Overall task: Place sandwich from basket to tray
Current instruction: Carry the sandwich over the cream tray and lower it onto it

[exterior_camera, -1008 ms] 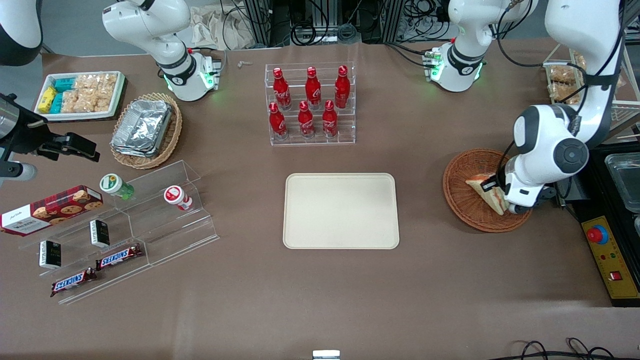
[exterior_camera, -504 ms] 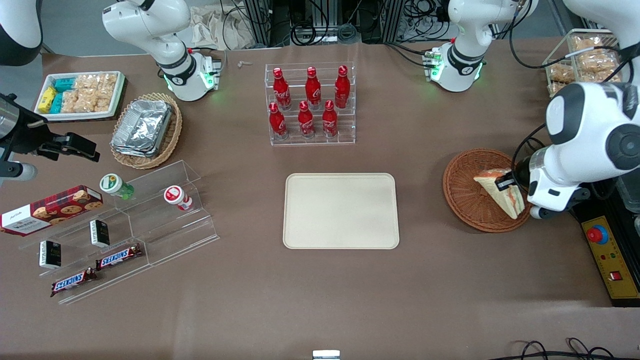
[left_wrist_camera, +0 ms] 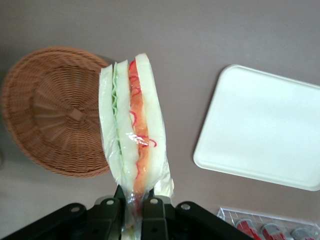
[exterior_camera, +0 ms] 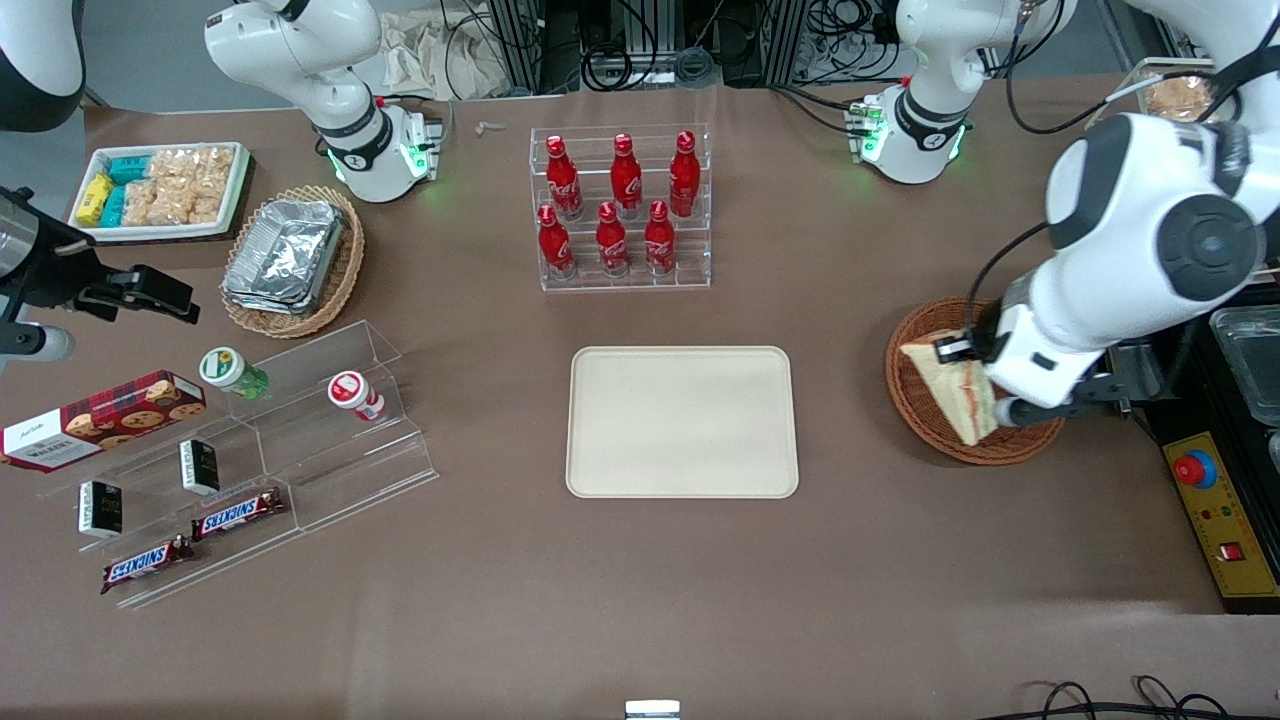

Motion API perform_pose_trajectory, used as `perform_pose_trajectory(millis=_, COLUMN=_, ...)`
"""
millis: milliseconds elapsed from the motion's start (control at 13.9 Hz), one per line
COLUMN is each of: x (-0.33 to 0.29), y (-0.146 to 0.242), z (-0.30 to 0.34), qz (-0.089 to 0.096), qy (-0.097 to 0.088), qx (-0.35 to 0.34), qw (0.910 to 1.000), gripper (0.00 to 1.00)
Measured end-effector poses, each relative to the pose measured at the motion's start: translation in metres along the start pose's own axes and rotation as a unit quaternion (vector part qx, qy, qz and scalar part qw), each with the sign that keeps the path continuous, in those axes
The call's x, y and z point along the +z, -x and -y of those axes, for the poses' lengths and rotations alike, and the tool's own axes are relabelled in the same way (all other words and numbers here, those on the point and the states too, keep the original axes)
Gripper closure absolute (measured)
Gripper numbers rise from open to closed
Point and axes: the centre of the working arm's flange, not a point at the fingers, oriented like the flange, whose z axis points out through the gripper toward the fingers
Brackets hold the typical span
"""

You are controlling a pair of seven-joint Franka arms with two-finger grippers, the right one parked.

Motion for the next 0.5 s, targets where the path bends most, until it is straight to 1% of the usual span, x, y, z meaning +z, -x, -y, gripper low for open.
perform_pose_trajectory(millis=216, x=0.025, y=0.002, z=-0.038, qz=0.018, qy=0.000, qx=0.035, qw=0.9992, gripper=0.85)
perform_pose_trajectory(millis=504, x=0.072, y=0.017, z=-0.104, qz=0.027, qy=-0.005, qx=0.091, qw=0.9955, gripper=0.85)
